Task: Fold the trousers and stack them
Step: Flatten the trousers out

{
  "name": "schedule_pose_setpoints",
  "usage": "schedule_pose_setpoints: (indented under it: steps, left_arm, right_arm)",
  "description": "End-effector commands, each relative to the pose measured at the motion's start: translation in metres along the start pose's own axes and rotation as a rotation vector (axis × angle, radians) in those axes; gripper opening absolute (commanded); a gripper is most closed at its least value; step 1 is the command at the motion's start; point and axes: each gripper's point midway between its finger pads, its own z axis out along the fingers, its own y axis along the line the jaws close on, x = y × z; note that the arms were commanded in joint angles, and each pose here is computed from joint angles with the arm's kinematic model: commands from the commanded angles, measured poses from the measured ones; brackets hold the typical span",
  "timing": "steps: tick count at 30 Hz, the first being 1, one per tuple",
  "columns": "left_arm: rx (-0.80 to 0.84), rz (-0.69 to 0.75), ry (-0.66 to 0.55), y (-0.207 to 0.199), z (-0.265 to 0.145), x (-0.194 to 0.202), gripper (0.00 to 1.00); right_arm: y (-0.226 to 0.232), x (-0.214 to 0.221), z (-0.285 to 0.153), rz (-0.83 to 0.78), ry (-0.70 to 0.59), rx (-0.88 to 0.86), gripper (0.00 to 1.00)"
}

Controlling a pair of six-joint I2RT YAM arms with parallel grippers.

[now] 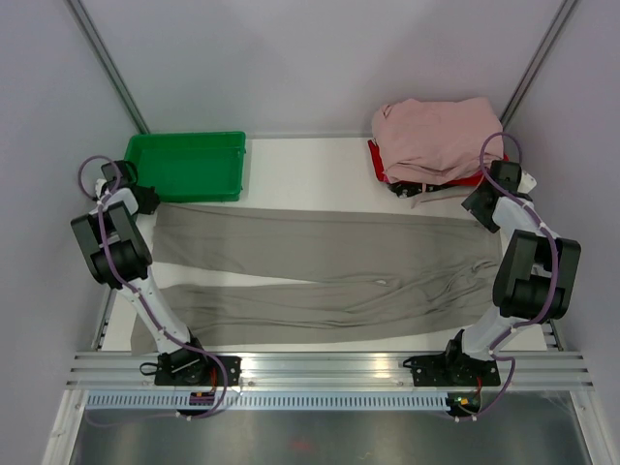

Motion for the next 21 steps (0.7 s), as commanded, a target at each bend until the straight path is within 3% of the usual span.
schedule_pose_setpoints:
  steps: [1,10,14,21]
  left_arm:
    - [0.017,-0.024,-0.050,-0.014,0.007,-0.011,0.02]
    - [-0.147,-0.029,-0.138,0.017,-0.009,-0.015,0.02]
    - [-0.145,-0.039,-0.195,0.023,-0.017,-0.021,0.02]
    - [-0.061,-0.051,-0.159,0.008,-0.001,-0.015,0.02]
  right_arm:
    - [-0.005,-0.016,0.003,0.024,-0.055,0.012,0.70]
    - [-0.006,-0.006,0.020,0.034,-0.025,0.009,0.68]
    - [-0.004,-0.007,0.021,0.029,-0.029,0.004,0.68]
    - [0.001,-0.013,0.020,0.017,-0.036,-0.013,0.68]
